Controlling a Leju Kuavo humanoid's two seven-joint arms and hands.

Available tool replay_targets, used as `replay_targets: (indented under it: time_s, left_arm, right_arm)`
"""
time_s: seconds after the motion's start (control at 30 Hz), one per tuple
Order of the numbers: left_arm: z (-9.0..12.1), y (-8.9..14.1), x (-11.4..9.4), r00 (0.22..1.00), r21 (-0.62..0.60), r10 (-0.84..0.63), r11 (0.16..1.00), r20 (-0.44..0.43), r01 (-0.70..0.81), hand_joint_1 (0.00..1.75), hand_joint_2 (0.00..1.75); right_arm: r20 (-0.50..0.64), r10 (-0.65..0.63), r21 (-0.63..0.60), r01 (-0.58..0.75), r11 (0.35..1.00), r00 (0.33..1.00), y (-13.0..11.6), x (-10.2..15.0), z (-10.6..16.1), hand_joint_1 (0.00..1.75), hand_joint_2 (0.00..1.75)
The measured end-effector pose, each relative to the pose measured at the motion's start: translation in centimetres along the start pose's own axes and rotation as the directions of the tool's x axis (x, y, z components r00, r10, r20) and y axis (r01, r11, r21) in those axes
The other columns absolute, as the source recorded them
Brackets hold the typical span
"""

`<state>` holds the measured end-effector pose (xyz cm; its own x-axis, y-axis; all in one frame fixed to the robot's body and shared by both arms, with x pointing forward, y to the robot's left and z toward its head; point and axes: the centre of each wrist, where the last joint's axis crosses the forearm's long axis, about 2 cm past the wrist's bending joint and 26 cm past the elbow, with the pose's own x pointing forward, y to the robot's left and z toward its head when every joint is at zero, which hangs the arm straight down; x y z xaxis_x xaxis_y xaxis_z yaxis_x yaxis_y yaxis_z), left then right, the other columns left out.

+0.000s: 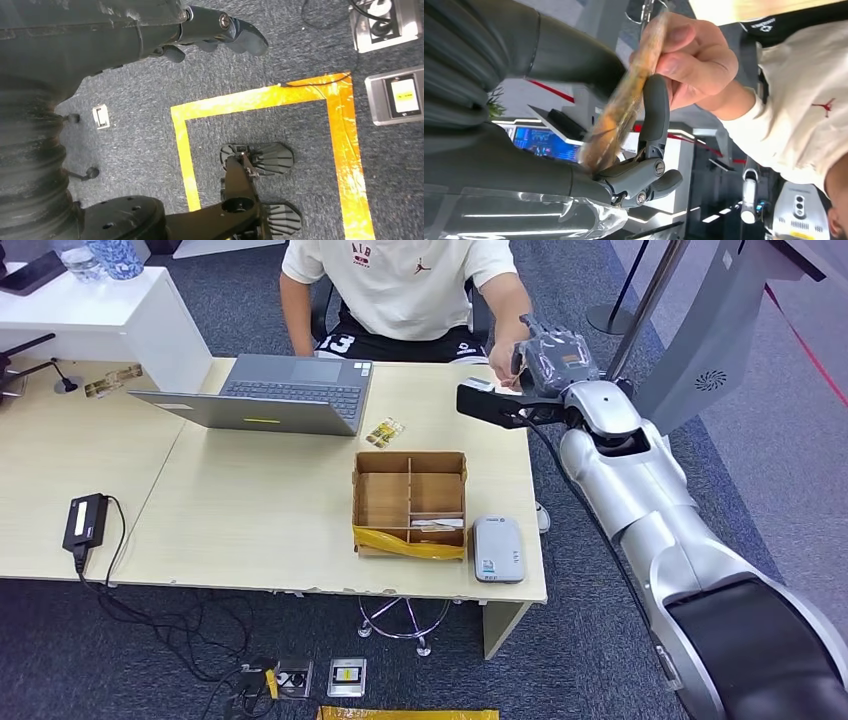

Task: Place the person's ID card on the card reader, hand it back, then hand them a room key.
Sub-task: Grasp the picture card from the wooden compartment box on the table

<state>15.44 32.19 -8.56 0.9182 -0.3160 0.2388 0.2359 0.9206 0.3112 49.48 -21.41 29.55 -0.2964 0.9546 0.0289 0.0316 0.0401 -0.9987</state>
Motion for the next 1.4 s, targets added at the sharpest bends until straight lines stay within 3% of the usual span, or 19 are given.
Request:
replay_targets:
  time_s: [0.1, 0.17, 0.3, 0.57, 0.7, 0.8, 0.87, 1.13, 1.4]
  left_arm:
    - [0.0, 0.2, -0.2, 1.000, 0.002, 0.004, 1.000, -0.004, -0.004, 0.00, 1.75]
    - [-0.1, 0.2, -0.3, 1.000, 0.003, 0.003, 1.000, -0.001, -0.003, 0.00, 1.75]
    - [-0.1, 0.4, -0.6, 1.000, 0.007, -0.005, 1.000, 0.005, 0.005, 0.00, 1.75]
    - [-0.1, 0.5, -1.1, 1.000, 0.015, -0.008, 1.000, 0.017, 0.008, 0.00, 1.75]
    - [-0.1, 0.5, -1.6, 0.999, 0.033, -0.009, 0.999, 0.039, 0.007, 0.00, 1.75]
    - [-0.1, 0.5, -1.9, 0.999, 0.049, -0.002, 0.999, 0.051, 0.000, 0.00, 1.75]
    - [-0.1, 0.4, -2.3, 0.998, 0.062, 0.013, 0.998, 0.063, -0.017, 0.00, 1.75]
    - [0.1, -0.4, -4.2, 0.996, 0.070, 0.048, 0.996, 0.075, -0.053, 0.00, 1.75]
    - [0.1, -0.6, -4.4, 0.997, 0.063, 0.050, 0.997, 0.066, -0.054, 0.00, 1.75]
  right_arm:
    - [-0.008, 0.001, -0.045, -0.001, 0.999, 1.000, 0.2, -0.3, 0.1, 0.00, 0.00]
    - [-0.010, -0.018, -0.103, 0.017, 0.994, 1.000, 0.3, -0.5, 0.2, 0.00, 0.00]
    - [-0.004, -0.064, -0.201, 0.062, 0.978, 0.998, 0.3, -1.2, 0.3, 0.00, 1.75]
    - [0.076, -0.167, -0.245, 0.181, 0.953, 0.983, 0.5, -1.7, 0.6, 0.00, 1.75]
    - [0.055, -0.312, -0.016, 0.314, 0.949, 0.948, 3.1, 0.5, 1.6, 0.00, 1.75]
    - [0.000, -0.377, 0.216, 0.368, 0.904, 0.926, 6.2, 3.6, 4.2, 0.00, 1.75]
    - [0.016, -0.394, 0.286, 0.373, 0.883, 0.919, 7.2, 5.1, 6.0, 0.00, 1.75]
    - [0.183, -0.384, 0.280, 0.327, 0.903, 0.905, 6.5, 7.4, 10.4, 0.00, 1.75]
    - [0.268, -0.355, 0.227, 0.299, 0.927, 0.896, 5.3, 7.9, 12.3, 0.00, 1.75]
